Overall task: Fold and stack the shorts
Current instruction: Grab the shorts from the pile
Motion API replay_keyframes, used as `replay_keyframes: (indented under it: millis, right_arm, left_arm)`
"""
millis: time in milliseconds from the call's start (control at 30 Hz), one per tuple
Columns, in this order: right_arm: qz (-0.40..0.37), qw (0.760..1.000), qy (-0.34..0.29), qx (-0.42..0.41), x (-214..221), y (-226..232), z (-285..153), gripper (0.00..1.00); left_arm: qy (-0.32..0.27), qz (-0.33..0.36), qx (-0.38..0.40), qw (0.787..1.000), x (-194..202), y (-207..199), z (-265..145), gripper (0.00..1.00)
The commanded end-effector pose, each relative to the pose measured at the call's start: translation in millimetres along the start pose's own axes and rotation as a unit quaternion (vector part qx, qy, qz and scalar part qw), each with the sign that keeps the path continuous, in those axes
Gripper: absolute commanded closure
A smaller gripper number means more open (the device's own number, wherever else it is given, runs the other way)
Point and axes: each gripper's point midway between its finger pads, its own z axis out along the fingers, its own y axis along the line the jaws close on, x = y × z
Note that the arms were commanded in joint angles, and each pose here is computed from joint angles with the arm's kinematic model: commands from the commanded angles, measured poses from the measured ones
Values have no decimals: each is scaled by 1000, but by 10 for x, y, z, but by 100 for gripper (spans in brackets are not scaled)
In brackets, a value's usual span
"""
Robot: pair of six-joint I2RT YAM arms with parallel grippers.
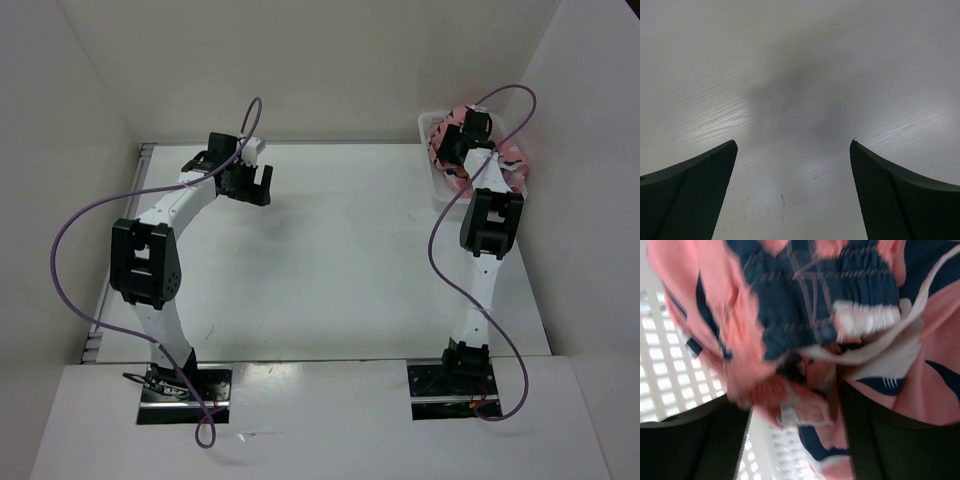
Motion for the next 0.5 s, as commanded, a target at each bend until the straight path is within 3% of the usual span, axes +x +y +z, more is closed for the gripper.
replay_keyframes:
  millis: [0,67,100,267,400,467]
  right_arm:
    - [28,999,-28,-6,-247,57,31,31]
    - [41,999,-35,3,-291,39,46,44]
    - [41,999,-34,9,-271,14,85,58]
    - [44,996,-62,37,-502,-69,-64,97]
    - [37,993,-108,33,-944,-25,-417,100]
    - [36,987,-157,24,-1380,37,-789,100]
  left_arm:
    - [-13,4,-20,1000,-173,82,-21,0]
    - [-7,3,-30,1000,-143,125,10,0]
    - [-8,4,-31,999,-163,131,31,0]
    - [-14,5,-31,999,-227,137,35,0]
    - [-14,5,-26,1000,-228,121,36,0]
    - [-24,7,-22,999,-280,99,6,0]
